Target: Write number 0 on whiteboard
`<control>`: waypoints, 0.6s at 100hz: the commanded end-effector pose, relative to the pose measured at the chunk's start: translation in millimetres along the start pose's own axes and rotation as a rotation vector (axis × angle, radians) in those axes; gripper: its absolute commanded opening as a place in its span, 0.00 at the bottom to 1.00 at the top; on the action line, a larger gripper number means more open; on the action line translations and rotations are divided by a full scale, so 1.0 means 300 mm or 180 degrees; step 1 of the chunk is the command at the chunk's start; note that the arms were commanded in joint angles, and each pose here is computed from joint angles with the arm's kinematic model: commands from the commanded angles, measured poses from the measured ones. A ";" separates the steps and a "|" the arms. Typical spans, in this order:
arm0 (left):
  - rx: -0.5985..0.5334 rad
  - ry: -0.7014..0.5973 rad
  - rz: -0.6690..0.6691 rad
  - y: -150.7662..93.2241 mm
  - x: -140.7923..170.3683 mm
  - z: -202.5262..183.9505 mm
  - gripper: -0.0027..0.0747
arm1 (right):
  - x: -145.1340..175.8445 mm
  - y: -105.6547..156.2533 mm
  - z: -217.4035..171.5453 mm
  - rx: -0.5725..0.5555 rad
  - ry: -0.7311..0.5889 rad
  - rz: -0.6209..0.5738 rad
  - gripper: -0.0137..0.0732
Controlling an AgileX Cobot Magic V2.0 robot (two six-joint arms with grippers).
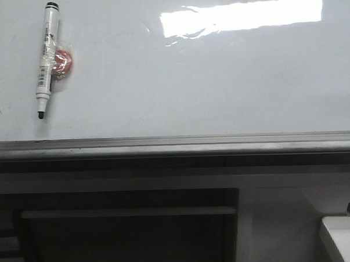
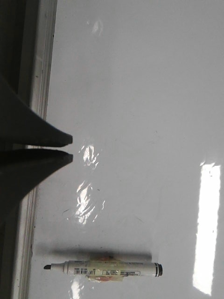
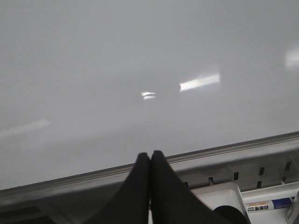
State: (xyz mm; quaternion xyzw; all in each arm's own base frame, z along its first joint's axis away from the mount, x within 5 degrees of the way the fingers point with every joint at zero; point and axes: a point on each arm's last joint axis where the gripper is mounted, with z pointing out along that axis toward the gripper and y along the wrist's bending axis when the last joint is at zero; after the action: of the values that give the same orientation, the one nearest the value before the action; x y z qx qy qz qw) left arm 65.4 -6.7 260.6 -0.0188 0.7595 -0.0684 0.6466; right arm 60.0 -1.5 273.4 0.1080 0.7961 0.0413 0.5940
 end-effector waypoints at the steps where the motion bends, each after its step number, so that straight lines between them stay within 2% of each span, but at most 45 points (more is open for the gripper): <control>1: 0.0032 -0.0167 -0.0058 -0.010 -0.087 0.014 0.01 | -0.073 0.012 -0.012 -0.0015 -0.0217 0.0008 0.09; 10: 0.0014 -0.0176 0.0189 -0.011 -0.107 0.027 0.02 | -0.078 0.012 -0.012 -0.0016 -0.0256 0.0008 0.09; 15: 0.0003 -0.0206 0.0276 -0.010 -0.113 0.033 0.08 | -0.074 0.014 -0.013 -0.0036 -0.0222 0.0002 0.09; 20: 0.0001 -0.0235 0.0261 -0.010 -0.116 0.036 0.18 | -0.069 0.015 -0.012 -0.0053 -0.0177 -0.0003 0.09; 30: 0.0016 -0.0360 0.0130 -0.011 -0.128 0.035 0.48 | -0.058 0.018 -0.008 -0.0116 -0.0118 -0.0020 0.09; 37: 0.0005 -0.0538 0.0055 -0.010 -0.145 0.032 0.59 | -0.043 0.019 0.000 -0.0181 -0.0070 -0.0038 0.09; 49: -0.0068 -0.0956 -0.0022 -0.001 -0.176 0.032 0.57 | -0.017 0.019 0.016 -0.0249 -0.0055 -0.0030 0.09; 54: -0.0078 -0.0937 0.0057 -0.001 -0.178 0.045 0.54 | -0.023 0.019 0.016 -0.0251 -0.0109 -0.0028 0.09; 60: -0.0072 -0.0773 0.0360 -0.005 -0.169 0.074 0.51 | -0.033 0.019 0.016 -0.0254 -0.0217 -0.0024 0.09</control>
State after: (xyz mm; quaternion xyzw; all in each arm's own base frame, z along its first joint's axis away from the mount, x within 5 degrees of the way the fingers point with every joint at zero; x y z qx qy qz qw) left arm 86.4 -3.6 293.3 -0.0173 0.6997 -0.0470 0.7127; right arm 63.1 3.4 264.0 0.0791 0.8151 0.0668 0.5700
